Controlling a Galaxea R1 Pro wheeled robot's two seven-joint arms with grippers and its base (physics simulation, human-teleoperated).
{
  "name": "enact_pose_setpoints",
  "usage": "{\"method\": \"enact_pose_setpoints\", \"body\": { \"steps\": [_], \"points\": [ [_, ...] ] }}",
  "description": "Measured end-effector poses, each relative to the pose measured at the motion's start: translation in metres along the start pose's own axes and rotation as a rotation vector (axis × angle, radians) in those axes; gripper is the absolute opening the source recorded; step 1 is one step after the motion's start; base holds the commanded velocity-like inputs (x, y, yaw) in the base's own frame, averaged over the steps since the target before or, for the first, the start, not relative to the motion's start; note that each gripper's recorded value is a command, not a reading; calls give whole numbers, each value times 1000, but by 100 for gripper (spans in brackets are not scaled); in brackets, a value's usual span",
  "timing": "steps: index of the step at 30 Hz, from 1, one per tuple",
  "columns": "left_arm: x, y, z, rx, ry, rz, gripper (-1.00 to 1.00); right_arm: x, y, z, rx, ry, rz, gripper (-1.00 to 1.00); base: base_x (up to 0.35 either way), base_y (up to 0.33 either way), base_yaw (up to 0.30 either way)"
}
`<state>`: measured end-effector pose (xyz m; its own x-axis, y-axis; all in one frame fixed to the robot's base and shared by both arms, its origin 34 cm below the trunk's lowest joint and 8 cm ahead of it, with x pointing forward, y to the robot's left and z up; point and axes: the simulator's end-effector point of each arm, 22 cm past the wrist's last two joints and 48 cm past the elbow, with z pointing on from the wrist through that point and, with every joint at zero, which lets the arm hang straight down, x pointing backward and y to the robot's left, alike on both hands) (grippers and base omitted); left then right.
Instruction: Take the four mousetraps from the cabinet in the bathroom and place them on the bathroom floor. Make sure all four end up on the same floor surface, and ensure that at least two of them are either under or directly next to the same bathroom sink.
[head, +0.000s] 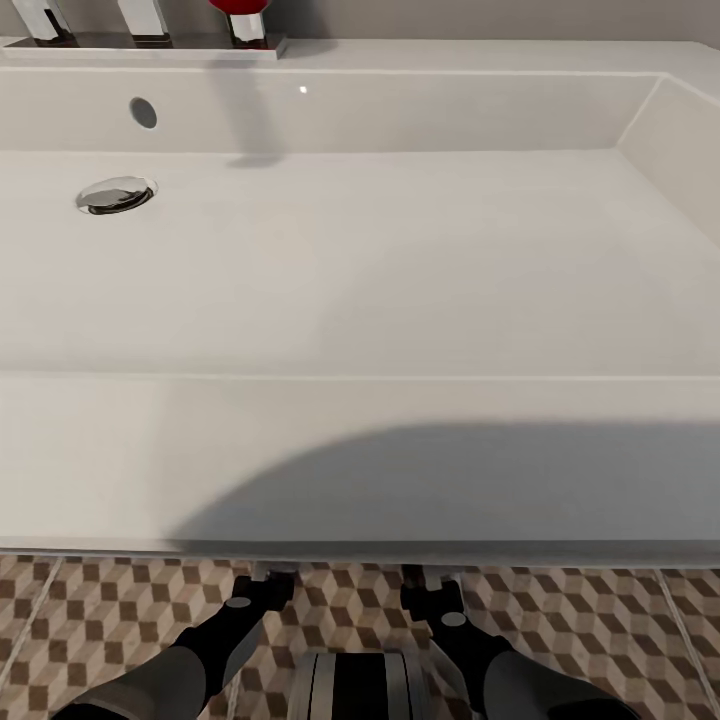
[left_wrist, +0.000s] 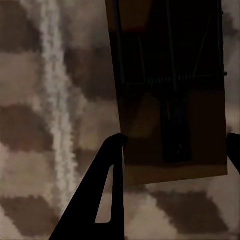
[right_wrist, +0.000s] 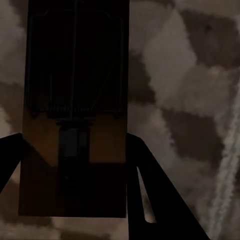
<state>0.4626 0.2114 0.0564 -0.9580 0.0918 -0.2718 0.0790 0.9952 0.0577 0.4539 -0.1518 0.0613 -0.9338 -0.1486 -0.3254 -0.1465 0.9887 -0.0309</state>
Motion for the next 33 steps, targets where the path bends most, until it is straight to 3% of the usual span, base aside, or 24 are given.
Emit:
{"method": "enact_pose_setpoints", "body": {
  "steps": [17, 25, 33],
  "points": [
    [0, 0, 0, 0, 1, 0, -100, 0, 0, 0, -4, -2, 3, -100, 0, 0, 0],
    [0, 0, 0, 0, 0, 0, -100, 0, 0, 0, 0, 4, 46, -100, 0, 0, 0],
    [-1, 1, 0, -1, -3, 1, -100, 1, -4, 1, 6, 7, 50, -100, 0, 0, 0]
  ]
}}
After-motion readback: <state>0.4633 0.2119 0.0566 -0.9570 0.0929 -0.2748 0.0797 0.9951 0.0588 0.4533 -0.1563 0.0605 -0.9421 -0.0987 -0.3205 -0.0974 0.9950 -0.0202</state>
